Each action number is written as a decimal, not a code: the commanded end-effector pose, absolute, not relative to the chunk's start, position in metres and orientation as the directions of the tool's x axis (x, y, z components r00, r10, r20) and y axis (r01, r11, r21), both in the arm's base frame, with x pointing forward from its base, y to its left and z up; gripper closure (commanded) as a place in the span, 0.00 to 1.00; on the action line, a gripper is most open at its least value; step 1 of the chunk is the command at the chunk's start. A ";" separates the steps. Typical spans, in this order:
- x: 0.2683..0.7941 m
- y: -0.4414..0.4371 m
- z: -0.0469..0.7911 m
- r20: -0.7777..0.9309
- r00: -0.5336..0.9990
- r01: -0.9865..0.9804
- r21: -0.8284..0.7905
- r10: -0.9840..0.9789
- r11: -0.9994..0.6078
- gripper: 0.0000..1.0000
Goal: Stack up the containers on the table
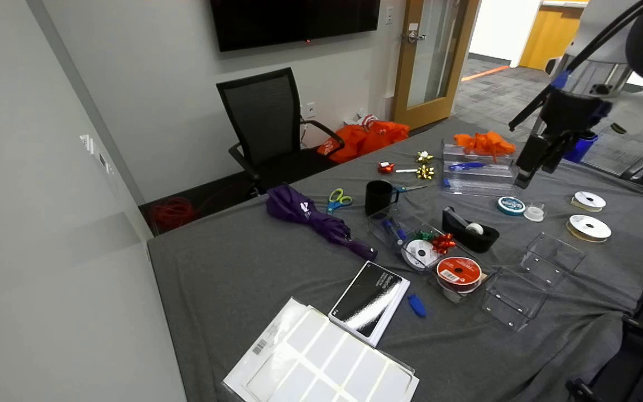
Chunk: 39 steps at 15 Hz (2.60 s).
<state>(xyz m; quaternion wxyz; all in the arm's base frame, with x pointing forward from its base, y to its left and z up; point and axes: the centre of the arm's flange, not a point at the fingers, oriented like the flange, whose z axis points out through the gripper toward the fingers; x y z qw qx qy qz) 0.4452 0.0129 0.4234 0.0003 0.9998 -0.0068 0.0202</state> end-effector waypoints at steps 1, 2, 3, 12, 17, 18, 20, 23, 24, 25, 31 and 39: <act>0.431 -0.028 0.386 0.024 0.998 0.063 0.008 0.063 -0.998 0.00; 0.427 -0.037 0.378 0.024 0.996 0.082 0.010 0.082 -0.997 0.00; 0.423 -0.045 0.367 0.025 0.994 0.105 0.013 0.105 -0.994 0.00; 0.419 -0.054 0.351 0.054 0.990 0.130 0.046 0.133 -0.990 0.00; 0.420 -0.059 0.310 0.042 0.991 0.125 0.051 0.127 -0.991 0.00; 0.419 -0.059 0.301 0.032 0.992 0.123 0.049 0.125 -0.991 0.00; 0.419 -0.059 0.284 0.005 0.993 0.118 0.046 0.119 -0.992 0.00; 0.416 -0.060 0.258 -0.030 0.993 0.119 0.052 0.118 -0.992 0.00; 0.415 -0.061 0.249 -0.043 0.992 0.121 0.056 0.118 -0.991 0.00; 0.414 -0.062 0.239 -0.048 0.991 0.124 0.065 0.121 -0.990 0.00; 0.409 -0.079 0.192 -0.059 0.988 0.151 0.139 0.144 -0.979 0.00; 0.409 -0.090 0.163 -0.066 0.989 0.142 0.116 0.135 -0.983 0.00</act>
